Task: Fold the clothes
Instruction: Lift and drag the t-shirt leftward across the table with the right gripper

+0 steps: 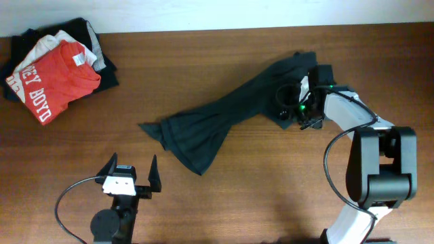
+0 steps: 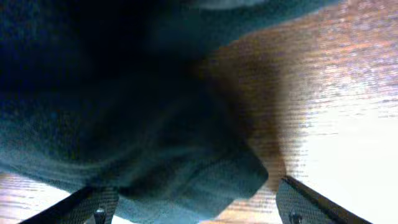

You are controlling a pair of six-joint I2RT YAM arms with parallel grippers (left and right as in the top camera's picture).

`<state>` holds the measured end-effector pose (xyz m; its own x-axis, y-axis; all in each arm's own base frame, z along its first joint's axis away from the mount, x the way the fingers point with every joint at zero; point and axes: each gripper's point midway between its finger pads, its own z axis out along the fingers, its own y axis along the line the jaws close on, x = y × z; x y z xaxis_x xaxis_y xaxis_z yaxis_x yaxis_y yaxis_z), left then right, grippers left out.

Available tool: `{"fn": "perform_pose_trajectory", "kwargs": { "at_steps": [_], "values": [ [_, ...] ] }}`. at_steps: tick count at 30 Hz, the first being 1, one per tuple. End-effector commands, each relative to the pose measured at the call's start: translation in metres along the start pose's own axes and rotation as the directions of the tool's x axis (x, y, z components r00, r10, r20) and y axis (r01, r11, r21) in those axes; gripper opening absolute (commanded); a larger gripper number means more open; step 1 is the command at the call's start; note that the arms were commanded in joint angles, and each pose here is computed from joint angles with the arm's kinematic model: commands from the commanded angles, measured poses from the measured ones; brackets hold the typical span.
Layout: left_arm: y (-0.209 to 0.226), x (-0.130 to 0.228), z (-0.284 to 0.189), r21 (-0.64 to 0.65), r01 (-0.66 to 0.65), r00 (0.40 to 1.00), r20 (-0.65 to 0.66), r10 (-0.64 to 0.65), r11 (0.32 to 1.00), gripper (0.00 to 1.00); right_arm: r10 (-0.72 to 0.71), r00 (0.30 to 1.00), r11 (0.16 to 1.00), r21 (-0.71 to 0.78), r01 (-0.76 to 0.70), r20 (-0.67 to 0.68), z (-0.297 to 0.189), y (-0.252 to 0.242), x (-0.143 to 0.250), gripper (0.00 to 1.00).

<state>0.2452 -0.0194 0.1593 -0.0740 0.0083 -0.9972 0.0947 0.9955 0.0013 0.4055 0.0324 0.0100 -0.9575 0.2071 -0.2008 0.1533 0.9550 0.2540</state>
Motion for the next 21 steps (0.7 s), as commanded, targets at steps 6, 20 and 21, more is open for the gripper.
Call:
{"fn": "perform_pose_trajectory", "kwargs": {
  "at_steps": [6,20,21],
  "values": [
    [-0.001,0.002,0.0,0.004,-0.015,1.0,-0.001,0.015,1.0,0.99,-0.021,0.999,0.999,-0.025,0.022,0.024,0.005,0.004,0.0,0.04],
    [-0.001,0.002,0.0,0.004,-0.015,1.0,-0.001,0.015,1.0,0.99,-0.032,0.923,0.993,-0.095,0.074,0.385,-0.269,0.091,-0.022,0.04],
    [-0.001,0.002,0.0,0.004,-0.015,1.0,-0.001,0.015,1.0,0.99,-0.055,0.911,0.989,-0.101,0.105,0.41,-0.282,0.101,-0.017,0.04]
  ]
}}
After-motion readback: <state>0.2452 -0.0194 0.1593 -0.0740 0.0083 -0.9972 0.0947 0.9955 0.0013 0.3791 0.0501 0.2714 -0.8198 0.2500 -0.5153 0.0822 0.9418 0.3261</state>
